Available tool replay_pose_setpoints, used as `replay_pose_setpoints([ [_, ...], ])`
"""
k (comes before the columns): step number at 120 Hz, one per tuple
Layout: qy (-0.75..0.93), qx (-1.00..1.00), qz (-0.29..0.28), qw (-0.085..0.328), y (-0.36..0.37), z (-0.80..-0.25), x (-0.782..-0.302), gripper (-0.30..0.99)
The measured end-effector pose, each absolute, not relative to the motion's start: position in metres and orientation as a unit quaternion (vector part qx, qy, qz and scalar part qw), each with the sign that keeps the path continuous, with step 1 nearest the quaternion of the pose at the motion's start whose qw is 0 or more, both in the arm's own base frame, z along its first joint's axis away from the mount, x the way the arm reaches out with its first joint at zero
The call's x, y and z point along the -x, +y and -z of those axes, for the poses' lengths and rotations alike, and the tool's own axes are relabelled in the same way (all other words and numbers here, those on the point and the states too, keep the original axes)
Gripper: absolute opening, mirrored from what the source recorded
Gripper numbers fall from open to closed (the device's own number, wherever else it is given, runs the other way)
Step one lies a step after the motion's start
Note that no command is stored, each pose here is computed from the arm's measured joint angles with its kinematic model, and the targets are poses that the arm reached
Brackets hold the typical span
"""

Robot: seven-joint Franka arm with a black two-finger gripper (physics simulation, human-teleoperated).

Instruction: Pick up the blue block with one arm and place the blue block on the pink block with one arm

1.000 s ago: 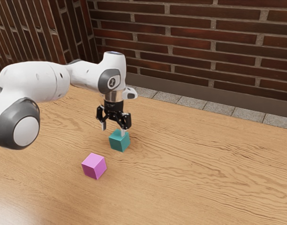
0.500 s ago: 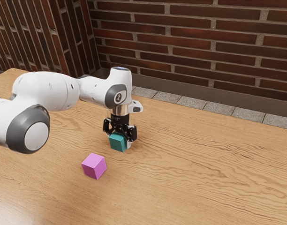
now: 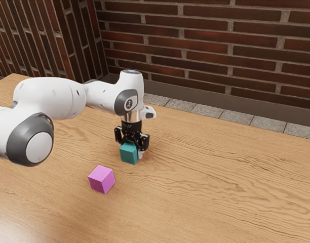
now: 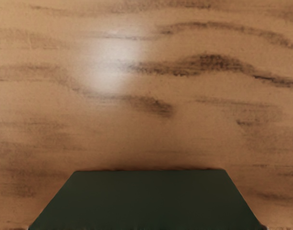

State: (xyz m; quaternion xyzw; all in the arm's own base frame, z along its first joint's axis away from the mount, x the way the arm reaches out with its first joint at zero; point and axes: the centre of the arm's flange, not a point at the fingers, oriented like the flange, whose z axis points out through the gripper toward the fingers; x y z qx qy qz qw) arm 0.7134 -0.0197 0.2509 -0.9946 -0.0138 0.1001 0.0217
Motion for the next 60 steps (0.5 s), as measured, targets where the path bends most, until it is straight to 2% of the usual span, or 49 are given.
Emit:
replay_pose_setpoints([
  [14,-0.013,0.994,-0.103,0.02,-0.019,-0.265,-0.712,0.42],
  [40,-0.005,0.995,-0.1,0.016,-0.015,-0.314,-0.702,0.42],
  [60,0.0,0.994,-0.112,0.009,-0.008,-0.342,-0.674,0.42],
])
